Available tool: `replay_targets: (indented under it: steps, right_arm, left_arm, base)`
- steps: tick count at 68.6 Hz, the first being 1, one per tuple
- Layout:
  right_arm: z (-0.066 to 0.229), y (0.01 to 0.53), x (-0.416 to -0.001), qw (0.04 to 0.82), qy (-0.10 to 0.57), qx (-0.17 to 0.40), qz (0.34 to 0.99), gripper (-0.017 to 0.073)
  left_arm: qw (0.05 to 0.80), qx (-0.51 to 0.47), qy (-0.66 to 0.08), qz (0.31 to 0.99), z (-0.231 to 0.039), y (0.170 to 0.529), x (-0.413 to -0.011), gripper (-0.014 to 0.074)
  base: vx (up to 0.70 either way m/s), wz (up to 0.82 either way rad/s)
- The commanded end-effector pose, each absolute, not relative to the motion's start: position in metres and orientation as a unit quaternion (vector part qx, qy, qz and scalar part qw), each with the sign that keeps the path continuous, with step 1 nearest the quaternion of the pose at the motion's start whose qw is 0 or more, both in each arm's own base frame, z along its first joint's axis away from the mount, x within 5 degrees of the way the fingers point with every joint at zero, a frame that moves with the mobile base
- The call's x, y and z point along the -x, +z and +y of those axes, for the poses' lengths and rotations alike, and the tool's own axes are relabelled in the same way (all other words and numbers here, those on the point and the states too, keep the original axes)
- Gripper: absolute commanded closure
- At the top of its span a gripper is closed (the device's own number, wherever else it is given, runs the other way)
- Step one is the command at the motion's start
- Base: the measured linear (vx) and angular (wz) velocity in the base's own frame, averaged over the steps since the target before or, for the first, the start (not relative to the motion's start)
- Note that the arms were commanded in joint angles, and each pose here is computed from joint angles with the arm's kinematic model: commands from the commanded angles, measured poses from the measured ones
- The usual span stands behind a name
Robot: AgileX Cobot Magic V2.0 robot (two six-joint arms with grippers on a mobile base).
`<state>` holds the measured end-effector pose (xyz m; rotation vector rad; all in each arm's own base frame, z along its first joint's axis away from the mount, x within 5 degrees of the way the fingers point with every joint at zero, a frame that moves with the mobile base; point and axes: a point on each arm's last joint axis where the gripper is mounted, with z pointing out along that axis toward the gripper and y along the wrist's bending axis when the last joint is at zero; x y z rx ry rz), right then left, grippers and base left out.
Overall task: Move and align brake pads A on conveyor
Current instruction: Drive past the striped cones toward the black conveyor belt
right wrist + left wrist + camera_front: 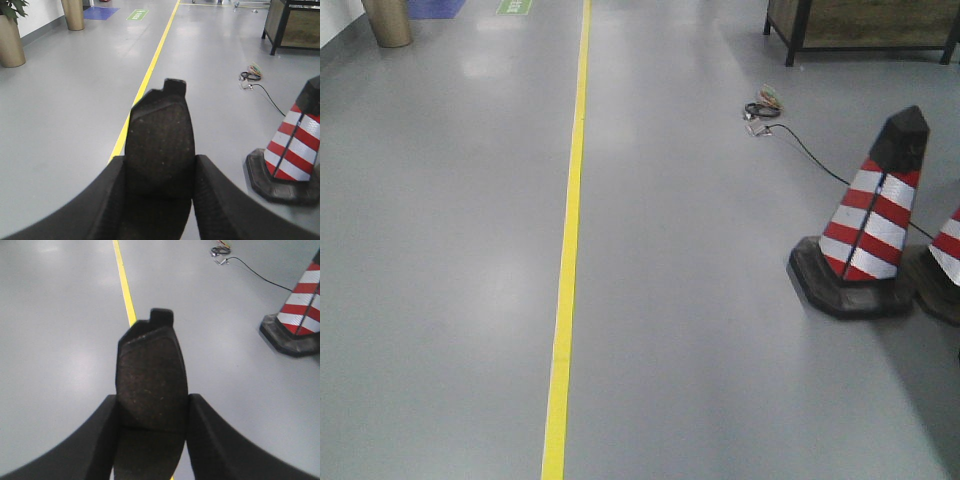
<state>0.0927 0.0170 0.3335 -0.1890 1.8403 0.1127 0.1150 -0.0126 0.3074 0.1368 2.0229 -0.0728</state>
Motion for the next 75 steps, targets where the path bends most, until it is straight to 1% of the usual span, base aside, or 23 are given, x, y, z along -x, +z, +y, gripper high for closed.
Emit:
replay_targets:
  steps: [1, 45, 75]
  right_arm:
    - [0.0161, 0.3521, -0.0941, 0.65, 0.045, 0.076, 0.755, 0.0566]
    - [0.0161, 0.352, -0.0941, 0.649, 0.045, 0.077, 0.755, 0.0566]
    - [0.0161, 0.3518, -0.0945, 0.648, 0.045, 0.077, 0.756, 0.0566]
  left_arm:
    - [0.579, -0.051, -0.037, 0.813, -0.0135, 0.326, -0.1187, 0.06]
    - [0.578, -0.051, -0.037, 0.813, -0.0135, 0.3259, -0.1189, 0.06]
    - [0.576, -0.051, -0.037, 0.815, -0.0136, 0.3253, -0.1198, 0.06]
  base:
    - [0.7, 0.05]
    - [0.64, 0.02]
    - [0.51, -0.07]
